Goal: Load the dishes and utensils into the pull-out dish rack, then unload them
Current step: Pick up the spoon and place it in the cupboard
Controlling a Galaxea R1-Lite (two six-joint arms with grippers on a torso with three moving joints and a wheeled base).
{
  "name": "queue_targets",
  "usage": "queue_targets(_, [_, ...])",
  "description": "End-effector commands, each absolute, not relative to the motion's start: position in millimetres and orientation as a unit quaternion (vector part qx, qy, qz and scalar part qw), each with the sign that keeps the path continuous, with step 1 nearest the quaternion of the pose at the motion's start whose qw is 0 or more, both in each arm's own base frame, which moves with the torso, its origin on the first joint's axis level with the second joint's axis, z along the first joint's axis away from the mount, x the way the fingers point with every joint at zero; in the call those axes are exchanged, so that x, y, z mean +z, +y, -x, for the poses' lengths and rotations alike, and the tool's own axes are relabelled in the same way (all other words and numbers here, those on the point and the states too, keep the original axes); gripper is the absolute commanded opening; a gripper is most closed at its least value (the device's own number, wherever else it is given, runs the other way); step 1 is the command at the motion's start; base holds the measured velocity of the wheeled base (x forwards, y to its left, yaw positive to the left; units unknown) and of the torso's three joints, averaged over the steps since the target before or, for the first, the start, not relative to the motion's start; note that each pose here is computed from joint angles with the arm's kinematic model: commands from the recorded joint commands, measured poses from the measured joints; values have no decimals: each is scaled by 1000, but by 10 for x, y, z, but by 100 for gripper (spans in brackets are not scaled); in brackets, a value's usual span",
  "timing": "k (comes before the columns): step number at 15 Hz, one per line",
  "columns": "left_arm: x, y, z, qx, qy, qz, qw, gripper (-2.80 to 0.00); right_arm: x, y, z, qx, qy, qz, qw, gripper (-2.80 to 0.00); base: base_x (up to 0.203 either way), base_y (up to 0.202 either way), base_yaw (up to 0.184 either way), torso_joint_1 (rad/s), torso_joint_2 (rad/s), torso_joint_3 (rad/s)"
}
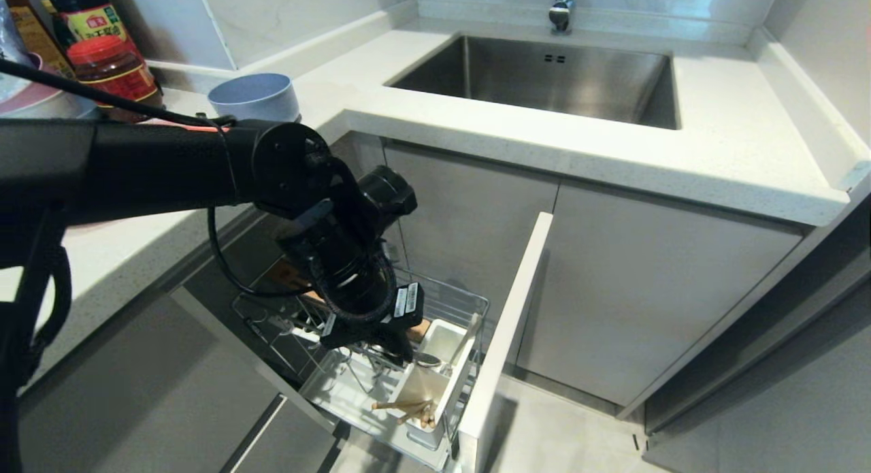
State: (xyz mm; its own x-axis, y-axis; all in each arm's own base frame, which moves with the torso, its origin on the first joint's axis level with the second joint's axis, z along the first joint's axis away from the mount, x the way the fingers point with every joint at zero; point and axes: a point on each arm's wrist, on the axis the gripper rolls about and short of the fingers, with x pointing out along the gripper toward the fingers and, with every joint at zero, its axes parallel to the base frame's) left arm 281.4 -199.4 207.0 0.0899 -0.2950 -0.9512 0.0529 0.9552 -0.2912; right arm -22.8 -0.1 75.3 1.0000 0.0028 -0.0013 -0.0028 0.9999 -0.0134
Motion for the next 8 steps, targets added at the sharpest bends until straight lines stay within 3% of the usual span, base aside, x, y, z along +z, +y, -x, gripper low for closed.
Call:
queue_targets(1, [2021, -2011, -2842, -116, 671, 92, 727, -280, 753, -1, 228, 2, 1, 7, 1000, -280, 0, 0, 0, 0, 0, 0])
queue_targets(8, [1817, -2105, -3016, -116, 671, 96, 726, -280, 753, -1, 228, 2, 1, 7, 1000, -280, 0, 0, 0, 0, 0, 0])
